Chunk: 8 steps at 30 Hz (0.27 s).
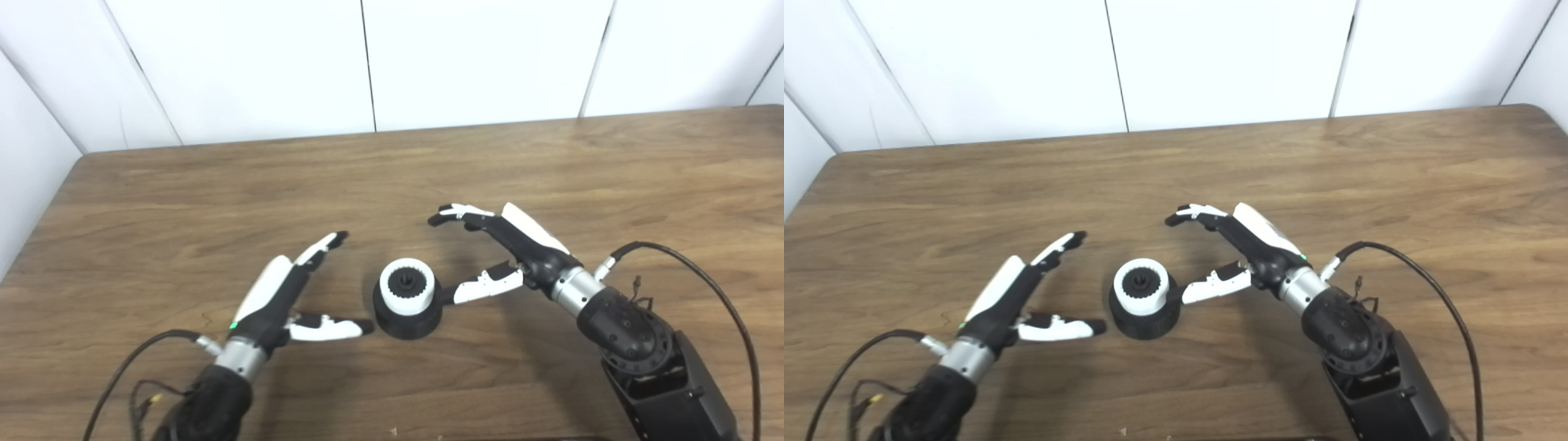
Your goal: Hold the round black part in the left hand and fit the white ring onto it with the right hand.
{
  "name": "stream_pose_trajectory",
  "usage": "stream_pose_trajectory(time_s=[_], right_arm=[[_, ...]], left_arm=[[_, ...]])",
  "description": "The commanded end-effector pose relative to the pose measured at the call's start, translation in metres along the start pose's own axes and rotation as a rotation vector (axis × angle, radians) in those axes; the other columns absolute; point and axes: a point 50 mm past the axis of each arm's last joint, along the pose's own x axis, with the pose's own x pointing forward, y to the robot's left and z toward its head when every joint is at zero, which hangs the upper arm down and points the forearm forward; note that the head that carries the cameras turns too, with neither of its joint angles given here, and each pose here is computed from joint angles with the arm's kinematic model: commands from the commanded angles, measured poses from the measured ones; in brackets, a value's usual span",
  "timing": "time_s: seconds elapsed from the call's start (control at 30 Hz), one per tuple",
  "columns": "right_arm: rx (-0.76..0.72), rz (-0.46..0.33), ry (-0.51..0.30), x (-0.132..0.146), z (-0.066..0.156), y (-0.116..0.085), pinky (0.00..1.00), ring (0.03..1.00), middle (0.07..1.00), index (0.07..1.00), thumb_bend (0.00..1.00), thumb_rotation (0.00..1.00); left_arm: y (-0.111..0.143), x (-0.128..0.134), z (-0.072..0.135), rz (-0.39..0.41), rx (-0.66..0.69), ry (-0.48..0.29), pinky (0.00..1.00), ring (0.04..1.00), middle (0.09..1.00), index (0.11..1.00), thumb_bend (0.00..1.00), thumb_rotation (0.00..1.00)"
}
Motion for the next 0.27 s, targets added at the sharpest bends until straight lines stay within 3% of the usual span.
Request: stream_pose_trajectory(time_s=[0.0, 0.13, 0.23], right_arm=[[-0.019, -0.065, -0.062, 0.003, 0.012, -0.019, 0.9, 0.959, 0.916, 0.812, 1.0, 0.45], [-0.004, -0.094, -0.041, -0.002, 0.005, -0.025, 0.91, 0.962, 0.916, 0.815, 1.0, 0.46], [0.031, -0.113, -0.019, -0.005, -0.003, -0.028, 0.91, 0.952, 0.922, 0.829, 1.0, 0.48]], left_arm=[[0.022, -0.008, 0.004, 0.056, 0.02, -0.054, 0.89, 0.954, 0.954, 0.962, 1.0, 0.39], [0.04, -0.025, -0.013, 0.148, -0.039, -0.024, 0.85, 0.917, 0.931, 0.945, 1.0, 0.42], [0.046, -0.038, -0.024, 0.225, -0.086, -0.005, 0.86, 0.929, 0.945, 0.943, 0.91, 0.6]])
